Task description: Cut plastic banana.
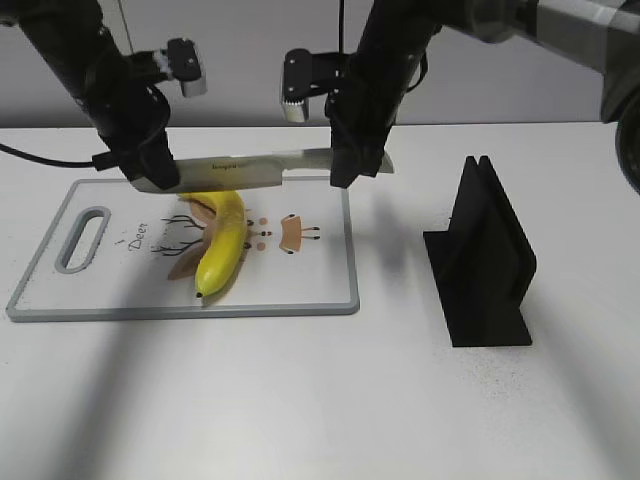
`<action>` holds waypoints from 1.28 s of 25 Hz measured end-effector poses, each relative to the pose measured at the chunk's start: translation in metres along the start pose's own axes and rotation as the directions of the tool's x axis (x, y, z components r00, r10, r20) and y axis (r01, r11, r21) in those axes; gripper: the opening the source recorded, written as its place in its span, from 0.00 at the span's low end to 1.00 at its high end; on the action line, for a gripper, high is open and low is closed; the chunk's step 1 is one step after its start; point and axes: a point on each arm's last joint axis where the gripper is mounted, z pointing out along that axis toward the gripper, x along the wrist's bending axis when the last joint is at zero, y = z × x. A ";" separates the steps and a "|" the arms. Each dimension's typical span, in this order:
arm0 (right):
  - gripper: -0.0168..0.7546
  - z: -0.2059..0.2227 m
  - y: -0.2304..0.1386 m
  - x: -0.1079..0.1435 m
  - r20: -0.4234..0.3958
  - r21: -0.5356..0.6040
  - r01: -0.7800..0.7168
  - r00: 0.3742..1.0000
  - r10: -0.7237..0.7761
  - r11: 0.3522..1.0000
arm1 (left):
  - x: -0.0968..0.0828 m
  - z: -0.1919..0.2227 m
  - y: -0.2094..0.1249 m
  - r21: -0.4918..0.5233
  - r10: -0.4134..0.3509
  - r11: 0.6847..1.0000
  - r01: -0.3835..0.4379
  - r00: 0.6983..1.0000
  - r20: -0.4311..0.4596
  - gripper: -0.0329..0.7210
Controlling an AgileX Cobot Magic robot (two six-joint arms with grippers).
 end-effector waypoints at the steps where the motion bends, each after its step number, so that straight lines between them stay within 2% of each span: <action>1: 0.23 -0.008 0.003 -0.001 0.018 -0.007 0.003 1.000 -0.003 1.000 | -0.001 -0.010 0.002 -0.008 0.007 1.000 -0.007 1.000 -0.023 0.08; 8: 0.24 -0.057 0.015 0.004 0.088 -0.042 0.003 0.996 0.001 0.999 | -0.012 -0.066 0.013 -0.050 0.033 0.998 -0.039 0.994 -0.107 0.08; 12: 0.24 -0.062 0.016 0.004 0.097 -0.044 0.003 0.995 0.001 0.999 | -0.014 -0.074 0.015 -0.062 0.034 0.997 -0.042 0.992 -0.123 0.09; 14: 0.24 -0.062 0.016 0.004 0.097 -0.040 0.004 0.995 0.000 0.999 | -0.014 -0.074 0.016 -0.080 0.018 0.996 -0.029 0.992 -0.125 0.13; 15: 0.24 -0.062 0.016 0.004 0.097 -0.040 0.003 0.995 0.001 0.999 | -0.013 -0.074 0.017 -0.099 0.002 0.995 -0.015 0.991 -0.133 0.19; 17: 0.23 -0.062 0.016 0.005 0.092 -0.051 -0.011 0.996 0.016 0.999 | -0.012 -0.075 0.021 -0.147 -0.030 0.989 0.009 0.990 -0.140 0.39; 19: 0.23 -0.062 0.017 0.005 0.094 -0.057 -0.026 0.995 0.031 0.998 | -0.013 -0.075 0.024 -0.171 -0.051 0.985 0.028 0.990 -0.129 0.69; 20: 0.23 -0.062 0.017 0.004 0.095 -0.056 -0.027 0.995 0.032 0.998 | -0.013 -0.075 0.025 -0.181 -0.074 0.982 0.051 0.990 -0.122 0.79; 21: 0.23 -0.062 0.017 0.005 0.095 -0.056 -0.029 0.995 0.034 0.998 | -0.013 -0.076 0.026 -0.189 -0.099 0.979 0.075 0.988 -0.120 0.86; 23: 0.23 -0.062 0.017 0.005 0.097 -0.054 -0.030 0.995 0.036 0.998 | -0.010 -0.082 0.028 -0.205 -0.145 0.972 0.117 0.981 -0.129 0.90; 27: 0.23 -0.062 0.017 0.005 0.097 -0.055 -0.047 0.994 0.052 0.997 | -0.003 -0.112 0.036 -0.255 -0.262 0.944 0.209 0.945 -0.197 0.88; 29: 0.23 -0.064 0.017 0.004 0.101 -0.056 -0.096 0.990 0.101 0.994 | 0.001 -0.133 0.038 -0.266 -0.348 0.922 0.283 0.905 -0.246 0.88; 32: 0.23 -0.074 0.015 0.004 0.134 -0.052 -0.236 0.961 0.241 0.970 | 0.003 -0.155 0.030 -0.202 -0.453 0.891 0.408 0.831 -0.321 0.87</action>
